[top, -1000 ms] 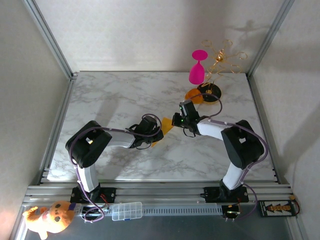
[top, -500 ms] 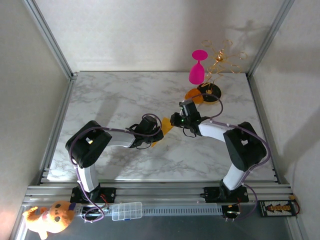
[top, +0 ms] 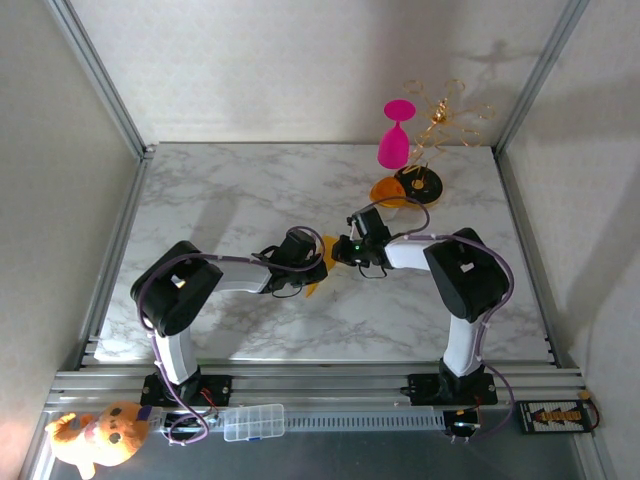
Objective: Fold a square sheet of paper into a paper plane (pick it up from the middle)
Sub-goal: Fold the wing for the fifth time at the center of the table.
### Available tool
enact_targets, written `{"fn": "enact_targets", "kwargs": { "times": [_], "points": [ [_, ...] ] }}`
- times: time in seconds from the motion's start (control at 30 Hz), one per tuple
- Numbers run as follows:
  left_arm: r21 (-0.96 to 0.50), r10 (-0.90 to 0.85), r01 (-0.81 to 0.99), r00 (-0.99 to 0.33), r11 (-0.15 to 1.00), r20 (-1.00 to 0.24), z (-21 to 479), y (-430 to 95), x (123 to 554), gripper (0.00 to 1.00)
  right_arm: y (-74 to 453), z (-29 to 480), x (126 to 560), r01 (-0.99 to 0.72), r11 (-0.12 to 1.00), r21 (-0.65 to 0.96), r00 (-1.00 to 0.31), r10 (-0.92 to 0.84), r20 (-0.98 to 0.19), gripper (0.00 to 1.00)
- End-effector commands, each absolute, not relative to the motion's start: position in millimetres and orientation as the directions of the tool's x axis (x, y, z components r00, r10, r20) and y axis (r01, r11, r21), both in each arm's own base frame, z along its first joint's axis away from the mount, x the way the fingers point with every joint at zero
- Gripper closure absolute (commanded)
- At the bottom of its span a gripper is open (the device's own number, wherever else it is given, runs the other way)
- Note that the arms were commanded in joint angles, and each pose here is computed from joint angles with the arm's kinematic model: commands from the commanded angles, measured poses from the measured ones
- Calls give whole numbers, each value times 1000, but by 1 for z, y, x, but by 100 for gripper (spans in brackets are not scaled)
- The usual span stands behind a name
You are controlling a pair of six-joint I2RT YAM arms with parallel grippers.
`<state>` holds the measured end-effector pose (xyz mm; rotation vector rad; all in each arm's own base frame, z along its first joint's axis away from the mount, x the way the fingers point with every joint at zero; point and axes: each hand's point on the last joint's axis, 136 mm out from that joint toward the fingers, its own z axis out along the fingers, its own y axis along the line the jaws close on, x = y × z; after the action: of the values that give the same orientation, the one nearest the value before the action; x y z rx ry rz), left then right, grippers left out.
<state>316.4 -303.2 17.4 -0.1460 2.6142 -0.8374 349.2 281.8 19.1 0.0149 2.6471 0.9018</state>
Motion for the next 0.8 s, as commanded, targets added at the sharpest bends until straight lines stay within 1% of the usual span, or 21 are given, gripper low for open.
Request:
{"fn": "enact_targets", "kwargs": {
  "times": [0.0, 0.1, 0.27, 0.5, 0.77],
  "points": [
    [-519, -69, 61, -972, 853, -226, -3, -293, 273, 95, 260, -19, 337, 0, 874, 485, -965, 127, -229, 93],
    [-521, -22, 98, -976, 848, -219, -5, -292, 264, 91, 257, -26, 337, 14, 885, 465, -968, 128, -214, 93],
    [-538, 3, 129, -973, 833, -229, -1, -290, 256, 90, 257, -32, 335, 27, 888, 458, -972, 130, -194, 93],
    [-533, 40, 165, -971, 830, -238, 1, -289, 245, 95, 256, -35, 335, 33, 892, 451, -974, 131, -187, 93],
    [-443, 98, 191, -970, 876, -223, -13, -281, 228, 100, 255, -38, 334, 43, 894, 446, -975, 134, -176, 93]
  ]
}}
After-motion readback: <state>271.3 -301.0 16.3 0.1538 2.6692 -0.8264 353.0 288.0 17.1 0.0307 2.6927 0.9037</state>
